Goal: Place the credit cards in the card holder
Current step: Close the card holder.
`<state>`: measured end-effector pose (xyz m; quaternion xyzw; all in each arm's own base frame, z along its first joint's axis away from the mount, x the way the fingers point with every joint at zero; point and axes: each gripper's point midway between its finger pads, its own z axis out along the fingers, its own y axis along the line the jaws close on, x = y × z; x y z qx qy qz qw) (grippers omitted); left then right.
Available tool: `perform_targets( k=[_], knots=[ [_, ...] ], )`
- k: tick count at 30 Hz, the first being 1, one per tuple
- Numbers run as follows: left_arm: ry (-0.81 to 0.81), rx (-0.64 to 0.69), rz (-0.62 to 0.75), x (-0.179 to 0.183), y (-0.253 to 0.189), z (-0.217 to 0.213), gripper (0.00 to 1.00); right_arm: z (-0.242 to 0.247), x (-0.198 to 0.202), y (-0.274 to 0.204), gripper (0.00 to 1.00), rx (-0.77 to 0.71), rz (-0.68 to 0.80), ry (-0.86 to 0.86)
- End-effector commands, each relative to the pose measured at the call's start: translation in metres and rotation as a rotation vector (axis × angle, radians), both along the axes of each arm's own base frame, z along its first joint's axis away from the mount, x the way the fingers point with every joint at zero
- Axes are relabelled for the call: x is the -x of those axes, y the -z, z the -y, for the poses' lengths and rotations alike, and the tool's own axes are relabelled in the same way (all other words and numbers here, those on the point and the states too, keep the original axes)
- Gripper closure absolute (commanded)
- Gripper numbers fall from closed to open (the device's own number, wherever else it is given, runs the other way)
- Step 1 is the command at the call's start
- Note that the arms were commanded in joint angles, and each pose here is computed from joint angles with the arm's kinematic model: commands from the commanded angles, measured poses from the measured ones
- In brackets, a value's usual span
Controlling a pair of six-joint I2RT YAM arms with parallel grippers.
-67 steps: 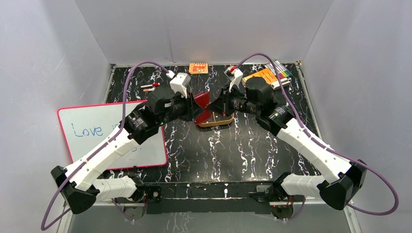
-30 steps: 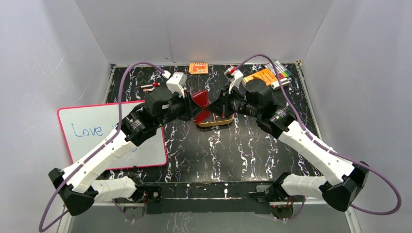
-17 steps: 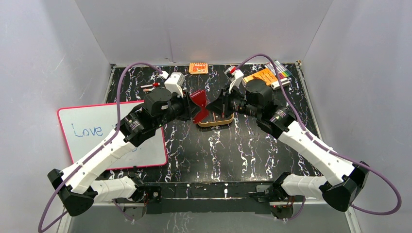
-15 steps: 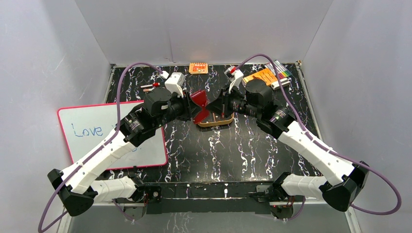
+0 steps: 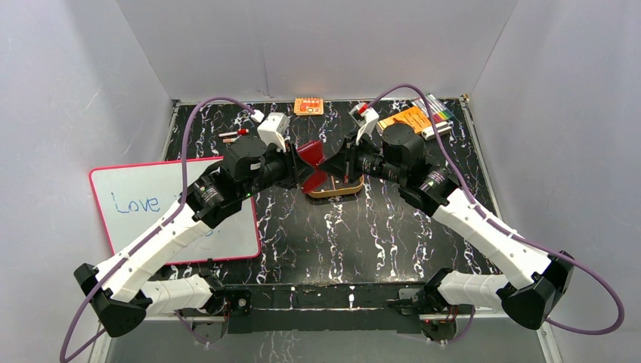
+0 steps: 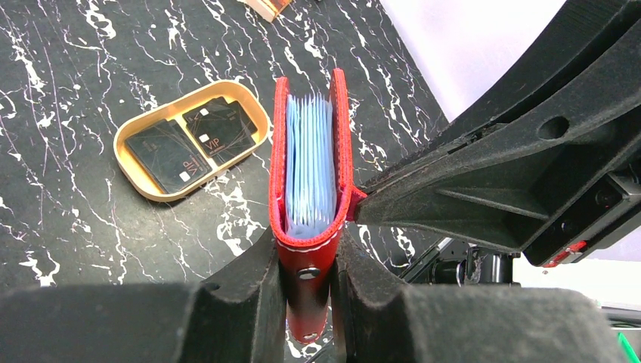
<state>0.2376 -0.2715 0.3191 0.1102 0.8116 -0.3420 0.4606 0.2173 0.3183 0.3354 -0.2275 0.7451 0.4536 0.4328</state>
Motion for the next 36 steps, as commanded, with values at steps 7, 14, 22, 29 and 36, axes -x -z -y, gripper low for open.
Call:
perform_targets(
  k=[7,14,22,29,36],
  knots=[
    [0.069,0.094,0.082,0.010,-0.041,0.004,1.00,-0.008,0.002,-0.029,1.00,-0.092,0.063,-0.024],
    [0.143,0.134,0.093,0.022,-0.050,0.012,1.00,-0.010,0.001,-0.029,1.00,-0.090,0.058,-0.024],
    [0.210,0.182,0.111,0.033,-0.063,0.017,1.00,-0.012,0.000,-0.025,1.00,-0.082,0.047,-0.025],
    [0.274,0.237,0.123,0.045,-0.079,0.023,1.00,-0.014,-0.002,-0.023,1.00,-0.079,0.039,-0.028],
    [0.347,0.285,0.117,0.058,-0.091,0.028,1.00,-0.017,-0.004,-0.021,1.00,-0.076,0.031,-0.029]
  ],
)
